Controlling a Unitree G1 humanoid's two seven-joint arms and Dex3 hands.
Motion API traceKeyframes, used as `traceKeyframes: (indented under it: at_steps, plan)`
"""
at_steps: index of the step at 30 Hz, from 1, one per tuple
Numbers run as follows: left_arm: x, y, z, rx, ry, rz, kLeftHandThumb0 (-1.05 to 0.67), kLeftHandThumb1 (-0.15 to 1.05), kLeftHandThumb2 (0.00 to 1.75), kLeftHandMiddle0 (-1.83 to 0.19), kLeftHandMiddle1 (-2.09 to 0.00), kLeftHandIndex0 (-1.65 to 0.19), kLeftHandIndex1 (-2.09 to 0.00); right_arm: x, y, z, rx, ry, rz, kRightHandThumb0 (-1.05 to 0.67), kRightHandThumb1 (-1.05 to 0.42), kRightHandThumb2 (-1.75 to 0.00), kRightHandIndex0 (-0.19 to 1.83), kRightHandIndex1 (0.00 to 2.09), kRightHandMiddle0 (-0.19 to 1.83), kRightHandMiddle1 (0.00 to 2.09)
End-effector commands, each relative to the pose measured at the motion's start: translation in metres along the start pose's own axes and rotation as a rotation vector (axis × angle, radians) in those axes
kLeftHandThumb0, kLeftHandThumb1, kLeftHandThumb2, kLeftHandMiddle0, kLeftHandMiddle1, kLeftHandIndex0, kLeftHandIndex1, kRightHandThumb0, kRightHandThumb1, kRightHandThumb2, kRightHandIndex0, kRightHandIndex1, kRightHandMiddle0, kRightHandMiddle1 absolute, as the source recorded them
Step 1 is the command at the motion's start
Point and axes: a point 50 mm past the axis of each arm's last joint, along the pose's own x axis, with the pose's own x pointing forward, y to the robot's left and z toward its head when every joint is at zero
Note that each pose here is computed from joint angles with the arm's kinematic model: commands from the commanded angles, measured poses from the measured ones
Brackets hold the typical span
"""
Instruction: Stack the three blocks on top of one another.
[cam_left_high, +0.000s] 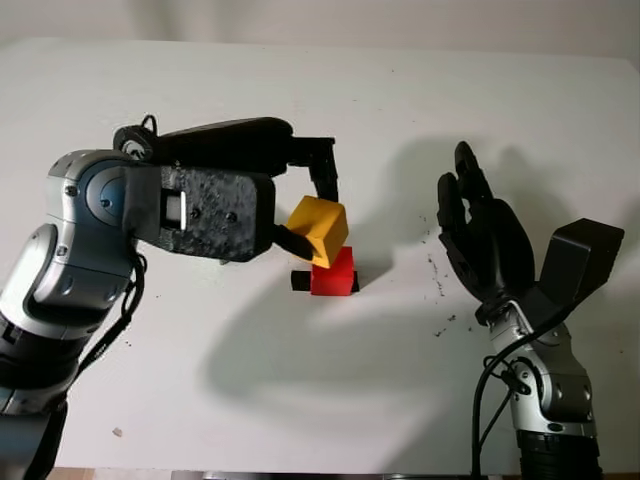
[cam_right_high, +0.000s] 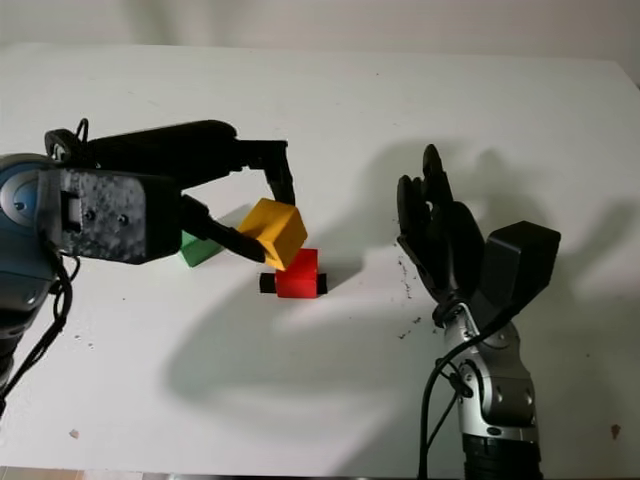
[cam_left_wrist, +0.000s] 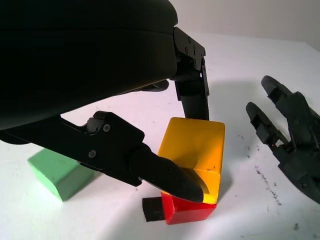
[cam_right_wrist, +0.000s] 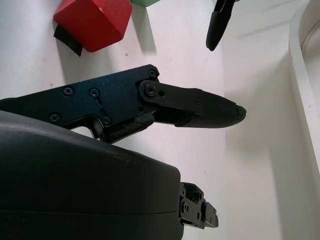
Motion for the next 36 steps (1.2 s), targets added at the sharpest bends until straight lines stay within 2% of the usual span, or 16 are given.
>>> traceKeyframes:
  at_steps: [1,10,16,30,36]
  plan:
    - [-0.002,-0.001,0.006,-0.010,-0.003,0.000,-0.36,1.05,0.09,-0.23,-0.05,-0.25,-1.71,0.000,0.000,0.000,0.005,-0.011,-0.005,-0.65,-1.05,-0.54,-0.19,0.00,-0.19,0.00]
    - [0.005,-0.001,0.010,-0.092,0.046,0.066,-0.38,1.05,0.15,-0.28,-0.07,-0.31,-1.81,0.001,0.003,-0.001,0.003,-0.011,-0.001,-0.64,-1.05,-0.57,-0.19,0.00,-0.19,0.00]
    - [0.013,-0.009,0.006,-0.169,0.081,0.015,-0.30,1.05,0.13,-0.26,-0.06,-0.28,-1.75,0.000,0.004,-0.002,0.025,-0.014,-0.004,-0.65,-1.05,-0.55,-0.19,0.00,-0.19,0.00]
    - [0.020,-0.015,0.006,-0.102,0.164,-0.042,-0.33,1.05,0.12,-0.19,-0.04,-0.23,-1.73,0.000,0.008,-0.004,0.056,-0.017,-0.015,-0.65,-1.05,-0.54,-0.19,0.00,-0.19,0.00]
    - [0.022,-0.017,0.006,-0.095,0.177,-0.046,-0.33,1.05,0.12,-0.19,-0.05,-0.21,-1.73,-0.001,0.007,-0.005,0.059,-0.021,-0.012,-0.64,-1.05,-0.53,-0.19,0.00,-0.19,0.00]
